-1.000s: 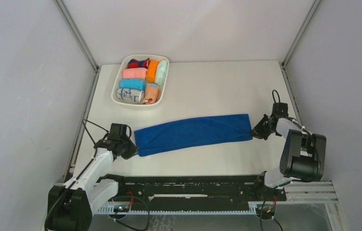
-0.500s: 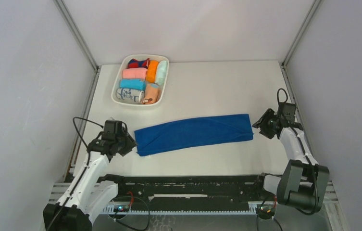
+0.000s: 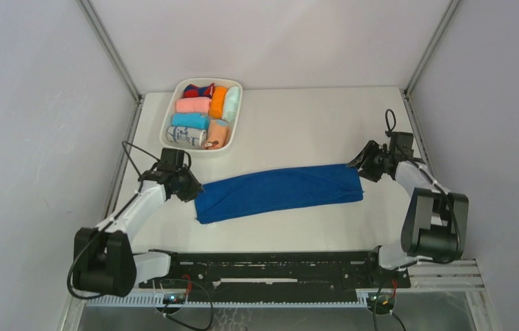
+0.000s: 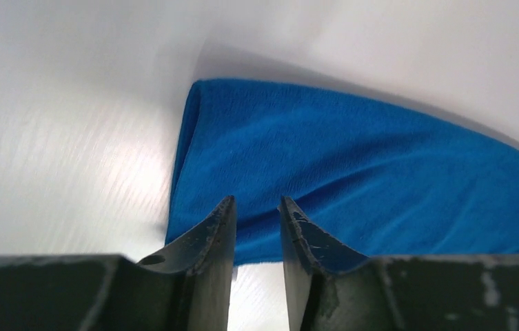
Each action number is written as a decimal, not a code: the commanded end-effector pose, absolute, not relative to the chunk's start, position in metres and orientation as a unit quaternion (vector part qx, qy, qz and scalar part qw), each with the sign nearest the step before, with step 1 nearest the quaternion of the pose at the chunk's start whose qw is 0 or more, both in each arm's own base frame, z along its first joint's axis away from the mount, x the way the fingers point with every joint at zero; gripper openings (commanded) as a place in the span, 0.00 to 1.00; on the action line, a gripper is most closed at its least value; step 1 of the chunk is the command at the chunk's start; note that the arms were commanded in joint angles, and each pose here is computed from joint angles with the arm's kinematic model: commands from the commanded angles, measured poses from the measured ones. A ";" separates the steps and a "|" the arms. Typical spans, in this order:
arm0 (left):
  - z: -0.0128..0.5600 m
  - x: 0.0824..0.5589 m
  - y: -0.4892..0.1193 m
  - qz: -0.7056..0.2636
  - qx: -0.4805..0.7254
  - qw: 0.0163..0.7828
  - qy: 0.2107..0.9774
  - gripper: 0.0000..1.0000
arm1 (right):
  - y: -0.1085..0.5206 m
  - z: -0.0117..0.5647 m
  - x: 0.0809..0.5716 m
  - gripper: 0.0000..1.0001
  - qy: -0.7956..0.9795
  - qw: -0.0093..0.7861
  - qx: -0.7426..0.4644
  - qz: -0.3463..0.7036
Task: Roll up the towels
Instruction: Fold the towel at the center of the board.
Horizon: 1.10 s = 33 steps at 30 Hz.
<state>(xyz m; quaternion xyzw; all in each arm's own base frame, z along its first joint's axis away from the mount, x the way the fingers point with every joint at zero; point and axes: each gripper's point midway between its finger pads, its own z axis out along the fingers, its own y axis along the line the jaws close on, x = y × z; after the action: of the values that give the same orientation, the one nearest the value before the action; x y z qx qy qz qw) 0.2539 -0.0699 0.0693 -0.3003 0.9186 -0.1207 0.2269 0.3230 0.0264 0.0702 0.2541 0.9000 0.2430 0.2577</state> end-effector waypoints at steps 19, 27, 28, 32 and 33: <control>0.026 0.341 -0.033 -0.024 -0.319 0.186 0.929 0.19 | -0.003 0.013 0.384 0.51 0.901 0.214 0.290 0.241; 0.040 0.362 -0.021 0.006 -0.296 0.213 0.931 0.20 | -0.004 0.030 0.377 0.52 0.899 0.240 0.286 0.230; 0.044 0.362 -0.019 0.008 -0.293 0.219 0.931 0.21 | -0.003 0.034 0.376 0.52 0.899 0.246 0.281 0.229; 0.068 0.362 -0.029 -0.016 -0.278 0.254 0.926 0.28 | 0.008 0.059 0.372 0.53 0.904 0.272 0.244 0.221; 0.075 0.360 -0.034 -0.021 -0.271 0.263 0.926 0.31 | 0.012 0.065 0.369 0.53 0.906 0.278 0.236 0.217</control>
<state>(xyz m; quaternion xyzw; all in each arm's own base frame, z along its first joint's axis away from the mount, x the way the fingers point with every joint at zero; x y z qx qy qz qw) 0.3478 -0.0309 0.0285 -0.2976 0.9352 -0.0098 0.1916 0.3699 0.0119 0.0355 0.2746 0.9004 0.2479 0.2288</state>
